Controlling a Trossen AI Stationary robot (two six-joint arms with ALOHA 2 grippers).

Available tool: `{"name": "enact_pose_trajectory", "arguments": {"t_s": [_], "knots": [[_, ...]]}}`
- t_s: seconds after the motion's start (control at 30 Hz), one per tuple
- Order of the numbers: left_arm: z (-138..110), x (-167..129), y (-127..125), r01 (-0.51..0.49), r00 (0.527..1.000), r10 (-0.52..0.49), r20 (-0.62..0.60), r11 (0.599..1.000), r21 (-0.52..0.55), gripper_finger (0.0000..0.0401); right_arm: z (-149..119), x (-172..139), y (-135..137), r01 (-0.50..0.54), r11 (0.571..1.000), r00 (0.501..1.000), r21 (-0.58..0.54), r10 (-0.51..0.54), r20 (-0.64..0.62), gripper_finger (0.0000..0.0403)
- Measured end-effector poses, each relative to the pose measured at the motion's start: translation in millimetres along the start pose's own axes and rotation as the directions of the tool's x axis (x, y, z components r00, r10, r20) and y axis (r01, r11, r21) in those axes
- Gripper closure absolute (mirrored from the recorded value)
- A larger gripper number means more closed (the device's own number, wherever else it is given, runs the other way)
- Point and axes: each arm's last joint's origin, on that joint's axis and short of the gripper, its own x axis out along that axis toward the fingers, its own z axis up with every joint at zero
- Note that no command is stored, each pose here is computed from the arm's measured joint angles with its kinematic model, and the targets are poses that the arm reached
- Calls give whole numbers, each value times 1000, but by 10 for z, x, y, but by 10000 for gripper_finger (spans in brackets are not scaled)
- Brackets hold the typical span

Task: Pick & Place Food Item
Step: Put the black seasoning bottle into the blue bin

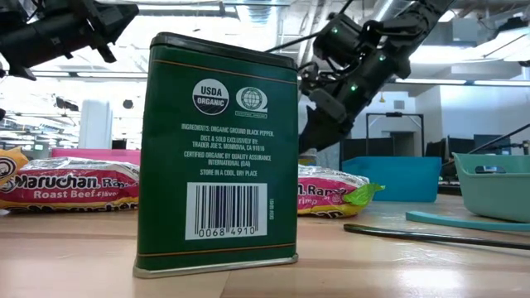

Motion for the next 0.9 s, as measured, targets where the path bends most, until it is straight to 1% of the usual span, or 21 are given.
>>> {"name": "enact_pose_trajectory", "arguments": {"t_s": [0.37, 0.47, 0.9], "knots": [[0, 0, 0, 0, 1000, 0, 0, 1000, 0, 401, 6, 32, 7, -2, 1000, 1000, 9, 2, 12, 97], [0, 0, 0, 0, 1000, 0, 0, 1000, 0, 401, 6, 32, 7, -2, 1000, 1000, 9, 2, 12, 103], [0, 0, 0, 0, 1000, 0, 0, 1000, 0, 401, 2, 32, 6, -2, 1000, 1000, 10, 2, 9, 173]]}}
